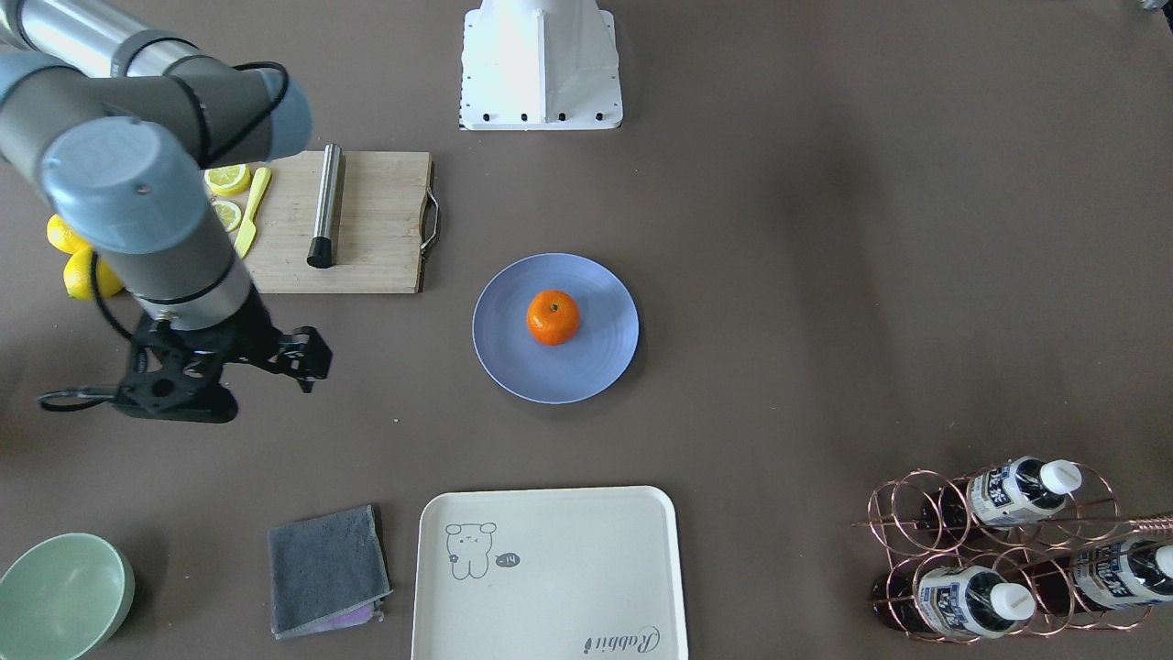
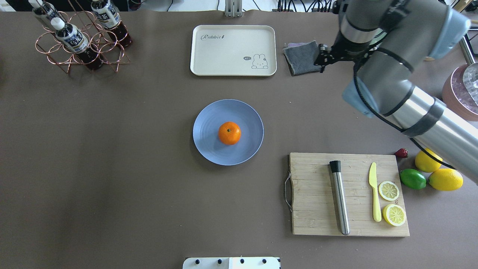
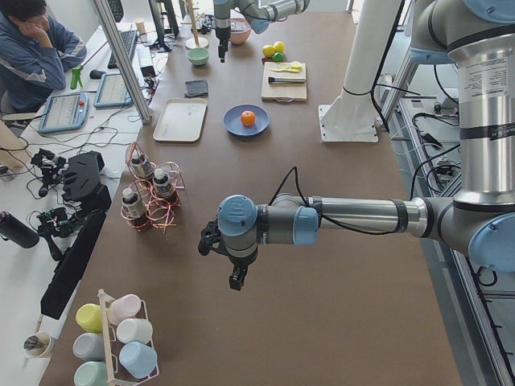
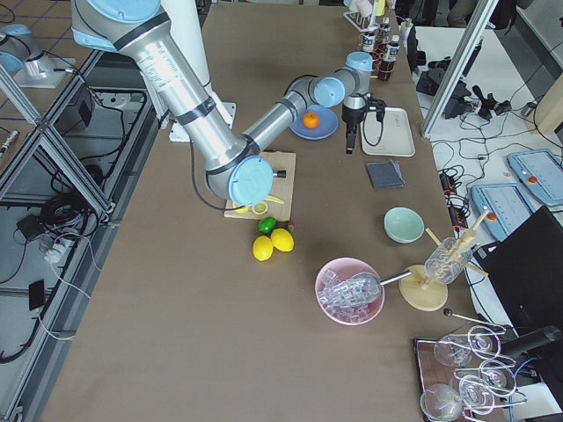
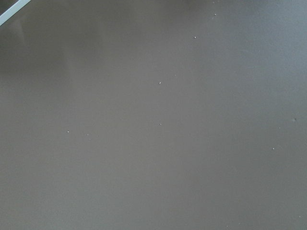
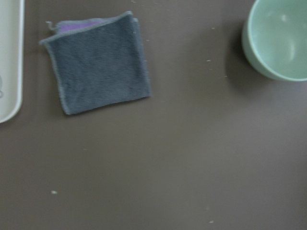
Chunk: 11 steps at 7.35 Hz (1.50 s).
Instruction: Pick orange to plate
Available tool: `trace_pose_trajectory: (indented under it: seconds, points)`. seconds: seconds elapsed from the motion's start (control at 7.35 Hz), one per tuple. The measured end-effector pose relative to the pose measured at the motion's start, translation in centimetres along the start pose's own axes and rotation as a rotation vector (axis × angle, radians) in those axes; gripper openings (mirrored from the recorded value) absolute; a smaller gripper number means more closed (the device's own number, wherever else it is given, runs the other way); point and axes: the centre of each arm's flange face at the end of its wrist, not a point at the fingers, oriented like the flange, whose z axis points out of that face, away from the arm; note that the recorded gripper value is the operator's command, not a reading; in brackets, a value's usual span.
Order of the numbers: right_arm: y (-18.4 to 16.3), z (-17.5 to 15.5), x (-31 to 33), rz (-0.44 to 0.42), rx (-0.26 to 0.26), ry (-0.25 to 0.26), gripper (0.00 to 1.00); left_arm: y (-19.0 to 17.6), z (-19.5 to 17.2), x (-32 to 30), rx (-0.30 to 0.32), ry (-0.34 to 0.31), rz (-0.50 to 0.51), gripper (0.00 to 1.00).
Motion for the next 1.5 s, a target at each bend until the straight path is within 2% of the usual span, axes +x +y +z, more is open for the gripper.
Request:
trace_pose_trajectory:
  seconds: [0.27,0.41,0.54,0.82,1.09,1.5]
  points:
    - [0.3,-0.5,17.7,-0.151,-0.043,-0.01,1.0,0.1,0.1,-0.1,-0.002,-0.001,-0.003,0.99]
    - [1.6,-0.6,26.1,-0.213,-0.059,-0.015,1.0,0.0,0.0,0.0,-0.001,-0.001,-0.002,0.99]
    - [3.6,-0.6,33.4,-0.251,-0.071,-0.014,1.0,0.0,0.0,0.0,0.0,-0.001,-0.001,0.99]
    - [8.3,0.0,43.9,-0.276,-0.095,-0.028,1.0,-0.1,-0.1,0.0,0.001,-0.002,0.0,0.99]
    - [12.6,0.7,49.8,-0.229,-0.112,-0.034,1.0,-0.1,-0.1,0.0,0.001,-0.003,0.0,0.99]
    - [14.4,1.7,51.9,-0.189,-0.133,-0.033,1.0,-0.2,0.0,-0.1,-0.001,-0.009,-0.002,0.99]
